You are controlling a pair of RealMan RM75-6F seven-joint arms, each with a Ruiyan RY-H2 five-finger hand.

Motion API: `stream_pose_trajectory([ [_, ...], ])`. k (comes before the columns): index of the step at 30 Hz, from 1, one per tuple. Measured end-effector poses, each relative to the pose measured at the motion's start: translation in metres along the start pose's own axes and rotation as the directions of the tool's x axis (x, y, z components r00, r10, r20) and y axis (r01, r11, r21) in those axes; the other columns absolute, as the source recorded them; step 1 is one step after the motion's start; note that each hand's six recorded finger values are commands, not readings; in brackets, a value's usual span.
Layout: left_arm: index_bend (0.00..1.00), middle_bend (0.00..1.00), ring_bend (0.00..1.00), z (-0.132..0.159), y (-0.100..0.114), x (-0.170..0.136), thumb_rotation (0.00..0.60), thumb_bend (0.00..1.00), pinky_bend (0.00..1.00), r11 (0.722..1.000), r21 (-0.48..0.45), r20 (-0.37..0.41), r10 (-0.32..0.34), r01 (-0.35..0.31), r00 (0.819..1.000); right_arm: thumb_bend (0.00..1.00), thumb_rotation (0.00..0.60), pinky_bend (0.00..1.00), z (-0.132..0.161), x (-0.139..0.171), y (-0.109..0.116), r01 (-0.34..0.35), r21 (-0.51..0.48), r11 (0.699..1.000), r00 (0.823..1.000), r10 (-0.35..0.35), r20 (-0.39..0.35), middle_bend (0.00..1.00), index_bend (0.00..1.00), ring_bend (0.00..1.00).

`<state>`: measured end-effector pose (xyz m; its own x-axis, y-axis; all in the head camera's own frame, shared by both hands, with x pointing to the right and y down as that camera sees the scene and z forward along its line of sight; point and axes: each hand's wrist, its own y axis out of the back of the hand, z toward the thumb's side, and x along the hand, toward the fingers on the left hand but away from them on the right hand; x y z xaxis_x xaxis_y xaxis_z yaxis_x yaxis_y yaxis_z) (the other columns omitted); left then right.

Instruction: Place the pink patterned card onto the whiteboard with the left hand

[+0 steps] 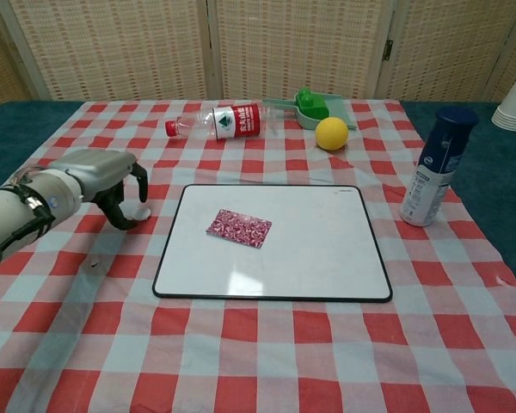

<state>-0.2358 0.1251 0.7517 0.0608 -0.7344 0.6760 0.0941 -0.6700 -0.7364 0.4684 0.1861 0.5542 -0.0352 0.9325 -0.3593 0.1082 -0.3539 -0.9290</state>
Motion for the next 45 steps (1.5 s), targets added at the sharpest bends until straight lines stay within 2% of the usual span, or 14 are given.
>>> stream_pose_trajectory([
  [45,0.51,1.0,1.0,-0.003,-0.006,0.011,0.6,0.3,1.0,0.999,-0.012,-0.017,-0.03,0.03,0.999,0.0,0.6,0.0,-0.001,-0.002,0.001,0.005,0.001,1.0,1.0,-0.005,0.007,0.03,0.01,0.0],
])
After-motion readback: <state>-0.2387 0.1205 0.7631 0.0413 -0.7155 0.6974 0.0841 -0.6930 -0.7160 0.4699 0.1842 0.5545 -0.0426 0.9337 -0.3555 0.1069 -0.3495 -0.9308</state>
